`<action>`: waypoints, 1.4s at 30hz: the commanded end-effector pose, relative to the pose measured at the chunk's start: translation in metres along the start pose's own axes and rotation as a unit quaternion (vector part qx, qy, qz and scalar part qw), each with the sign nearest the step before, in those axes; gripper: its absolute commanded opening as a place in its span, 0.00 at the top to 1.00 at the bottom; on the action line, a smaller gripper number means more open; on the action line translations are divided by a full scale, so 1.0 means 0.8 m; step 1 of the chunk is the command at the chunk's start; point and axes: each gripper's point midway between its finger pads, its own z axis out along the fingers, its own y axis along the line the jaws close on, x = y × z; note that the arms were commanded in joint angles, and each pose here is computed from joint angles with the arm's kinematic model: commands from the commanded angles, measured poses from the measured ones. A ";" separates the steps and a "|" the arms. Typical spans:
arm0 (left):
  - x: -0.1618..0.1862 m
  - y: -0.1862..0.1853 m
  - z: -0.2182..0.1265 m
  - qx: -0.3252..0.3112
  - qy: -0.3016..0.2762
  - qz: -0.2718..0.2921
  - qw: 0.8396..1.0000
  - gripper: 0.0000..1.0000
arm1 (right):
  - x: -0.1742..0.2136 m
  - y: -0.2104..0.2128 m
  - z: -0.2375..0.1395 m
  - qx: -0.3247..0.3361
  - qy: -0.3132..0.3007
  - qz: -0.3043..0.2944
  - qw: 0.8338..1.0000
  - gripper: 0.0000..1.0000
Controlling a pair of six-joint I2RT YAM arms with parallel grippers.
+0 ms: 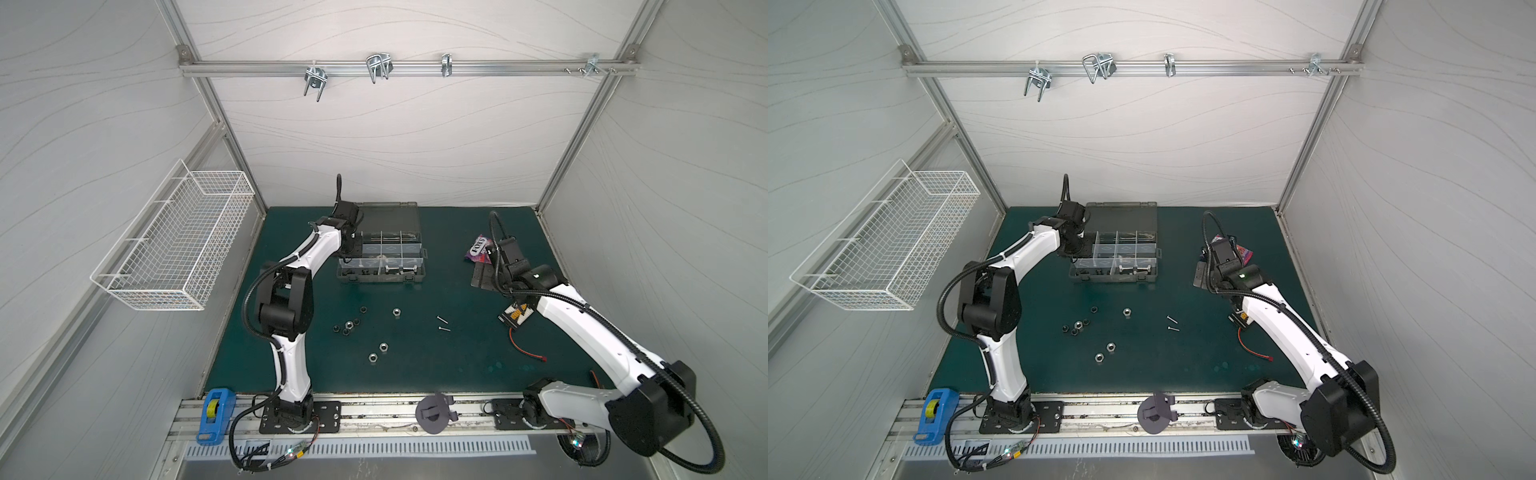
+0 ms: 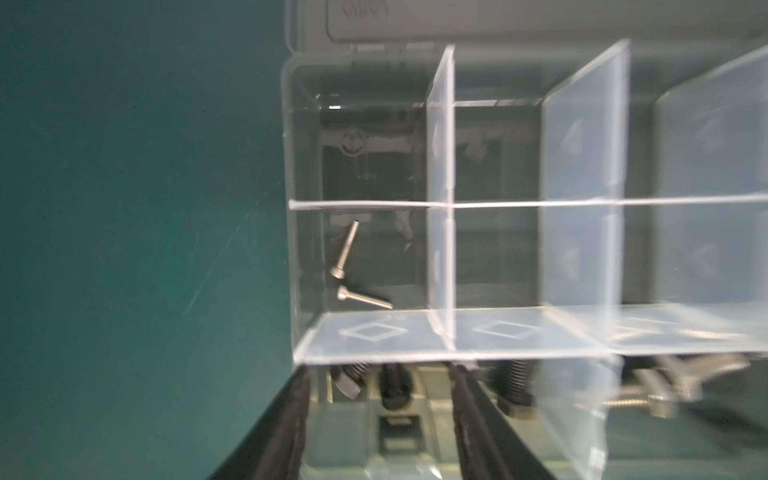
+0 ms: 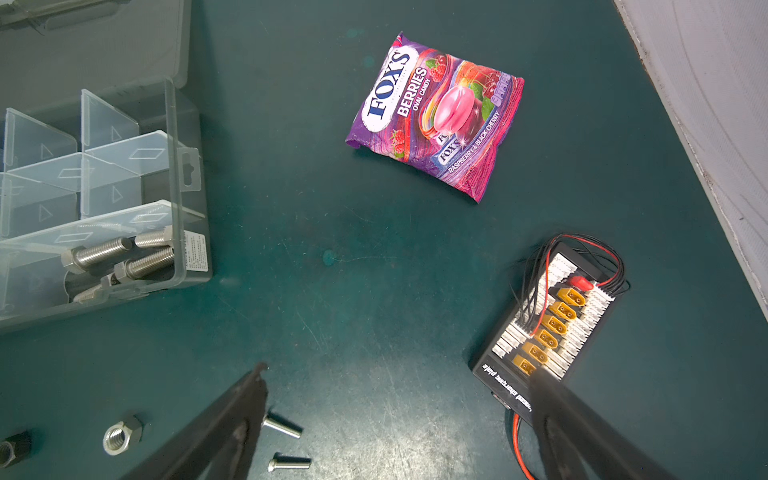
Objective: Sort the screws and nuts into containers
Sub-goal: 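Open the left gripper to drop the screw into a compartment, then move the left gripper down to two small screws near the charging board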
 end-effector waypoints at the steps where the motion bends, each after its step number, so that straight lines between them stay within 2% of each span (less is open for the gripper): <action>1: -0.011 -0.022 -0.040 0.019 -0.050 -0.002 0.999 0.42 | 0.001 -0.008 -0.001 0.010 -0.002 0.010 1.000 0.01; 6: 0.020 -0.052 -0.070 0.037 -0.068 0.012 0.997 0.41 | 0.005 -0.010 0.001 0.013 -0.001 0.010 1.000 0.01; 10: 0.046 -0.090 -0.090 0.081 -0.090 0.034 0.992 0.42 | 0.010 -0.016 0.004 0.018 0.000 0.013 1.000 0.01; 15: 0.076 -0.138 -0.104 0.121 -0.119 0.100 0.981 0.42 | 0.019 -0.024 0.011 0.023 0.012 0.025 0.999 0.01; 18: 0.102 -0.170 -0.100 0.139 -0.112 0.154 0.972 0.42 | 0.023 -0.029 0.014 0.024 0.017 0.032 0.999 0.01; 23: 0.154 -0.236 -0.087 0.168 -0.097 0.256 0.947 0.43 | 0.027 -0.042 0.015 0.031 0.021 0.043 0.998 0.01; 27: 0.191 -0.284 -0.076 0.197 -0.074 0.322 0.923 0.49 | 0.030 -0.053 0.017 0.030 0.027 0.063 0.997 0.01; 32: 0.230 -0.335 -0.071 0.247 -0.059 0.399 0.881 0.51 | 0.037 -0.068 0.023 0.023 0.043 0.094 0.994 0.01; 35: 0.238 -0.349 -0.062 0.253 -0.044 0.425 0.868 0.51 | 0.039 -0.077 0.026 0.022 0.050 0.111 0.992 0.01; 42: 0.236 -0.369 -0.042 0.247 -0.036 0.459 0.853 0.53 | 0.039 -0.087 0.028 0.021 0.055 0.130 0.990 0.01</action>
